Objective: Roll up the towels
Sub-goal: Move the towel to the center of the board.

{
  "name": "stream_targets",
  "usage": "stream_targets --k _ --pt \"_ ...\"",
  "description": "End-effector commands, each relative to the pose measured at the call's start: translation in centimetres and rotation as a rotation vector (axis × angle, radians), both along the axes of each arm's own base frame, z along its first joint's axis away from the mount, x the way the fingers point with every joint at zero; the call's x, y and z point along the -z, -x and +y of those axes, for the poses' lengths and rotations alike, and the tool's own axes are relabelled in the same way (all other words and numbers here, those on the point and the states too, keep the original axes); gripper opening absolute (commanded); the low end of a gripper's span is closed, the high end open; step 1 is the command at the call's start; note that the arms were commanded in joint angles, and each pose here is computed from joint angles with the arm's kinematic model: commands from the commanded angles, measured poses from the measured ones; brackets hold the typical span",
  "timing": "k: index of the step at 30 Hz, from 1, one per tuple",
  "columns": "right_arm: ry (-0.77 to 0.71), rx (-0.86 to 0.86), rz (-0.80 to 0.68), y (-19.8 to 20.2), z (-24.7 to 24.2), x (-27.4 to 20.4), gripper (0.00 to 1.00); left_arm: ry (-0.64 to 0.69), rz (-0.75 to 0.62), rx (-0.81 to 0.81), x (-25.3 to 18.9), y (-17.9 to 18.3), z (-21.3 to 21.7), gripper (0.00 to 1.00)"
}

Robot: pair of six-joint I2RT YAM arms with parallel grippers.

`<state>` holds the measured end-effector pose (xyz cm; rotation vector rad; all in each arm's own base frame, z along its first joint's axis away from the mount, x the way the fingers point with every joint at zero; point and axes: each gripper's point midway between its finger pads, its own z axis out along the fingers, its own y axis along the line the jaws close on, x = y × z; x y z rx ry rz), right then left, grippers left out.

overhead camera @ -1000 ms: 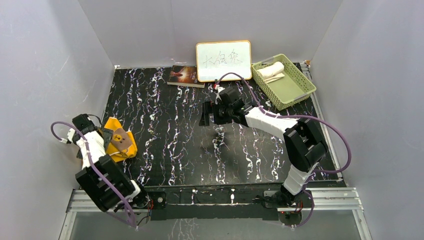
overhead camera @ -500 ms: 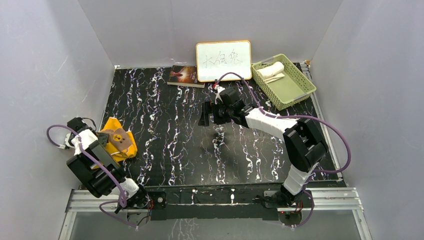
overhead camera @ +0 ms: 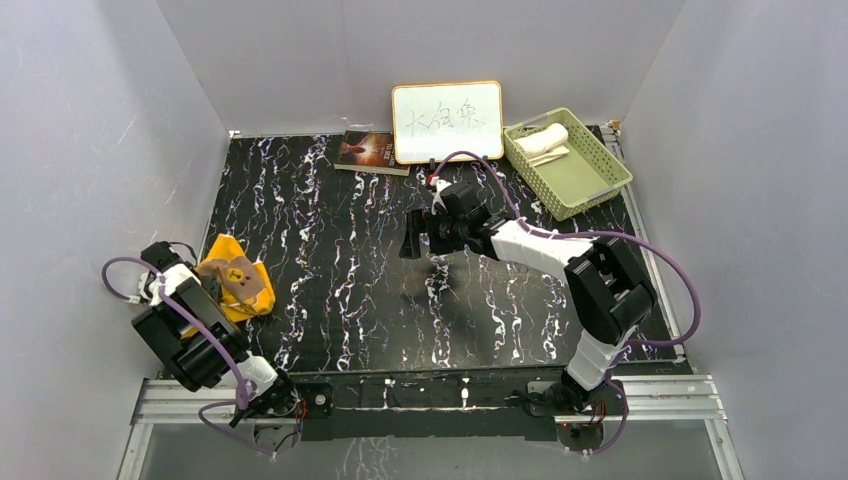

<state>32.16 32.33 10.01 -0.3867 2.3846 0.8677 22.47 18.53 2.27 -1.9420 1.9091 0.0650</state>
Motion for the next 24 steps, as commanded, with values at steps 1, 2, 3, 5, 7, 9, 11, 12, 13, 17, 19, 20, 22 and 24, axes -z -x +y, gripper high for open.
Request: stream_targets --k 1,2,3,5,7,9,11,12,13,17,19,20,22,24 --pt "-0.050 -0.008 -0.072 -0.5 0.3 -2.6 0.98 0.087 -0.076 0.057 0.9 -1.3 -2.7 0.00" --pt "-0.049 -0.007 -0.072 -0.5 0.3 -2.5 0.98 0.090 -0.084 0.079 1.0 -1.7 -3.5 0.00" --pt "-0.049 -0.008 -0.071 -0.5 0.3 -2.5 0.98 0.088 -0.087 0.104 0.9 -2.2 -4.3 0.00" --pt "-0.047 -0.008 -0.069 -0.3 0.2 -2.4 0.98 0.063 -0.099 0.171 0.4 -3.6 -6.2 0.00" --pt "-0.046 -0.006 -0.068 0.1 -0.2 -2.4 0.98 0.026 -0.119 0.243 -0.9 -5.3 -8.4 0.00" --pt "-0.047 -0.002 -0.068 0.6 -0.8 -2.5 0.98 -0.020 -0.150 0.308 -2.8 -7.1 -10.4 0.00" --pt "-0.052 0.003 -0.076 1.0 -1.4 -2.9 0.98 -0.049 -0.203 0.383 -4.9 -9.0 -12.6 0.00" --pt "-0.054 0.008 -0.080 1.1 -1.7 -3.1 0.98 -0.062 -0.230 0.423 -6.0 -9.8 -13.7 0.00" --pt "-0.058 0.012 -0.086 1.1 -2.0 -3.4 0.98 -0.084 -0.254 0.469 -7.3 -10.7 -14.7 0.00" --pt "-0.075 0.070 -0.115 -0.2 -4.1 -4.7 0.98 -0.142 -0.354 0.713 -12.0 -14.2 -19.8 0.00" --pt "-0.080 0.115 -0.129 -1.4 -5.6 -5.3 0.98 -0.141 -0.394 0.848 -13.0 -14.9 -22.8 0.00" --pt "-0.084 0.130 -0.137 -1.9 -6.0 -5.7 0.98 -0.144 -0.409 0.901 -13.2 -15.0 -24.2 0.00" --pt "-0.093 0.144 -0.154 -2.7 -6.2 -6.5 0.98 -0.151 -0.429 0.995 -13.5 -14.8 -26.9 0.00" --pt "-0.105 0.146 -0.173 -3.2 -6.1 -7.5 0.98 -0.172 -0.467 1.101 -13.9 -14.2 -29.8 0.00"
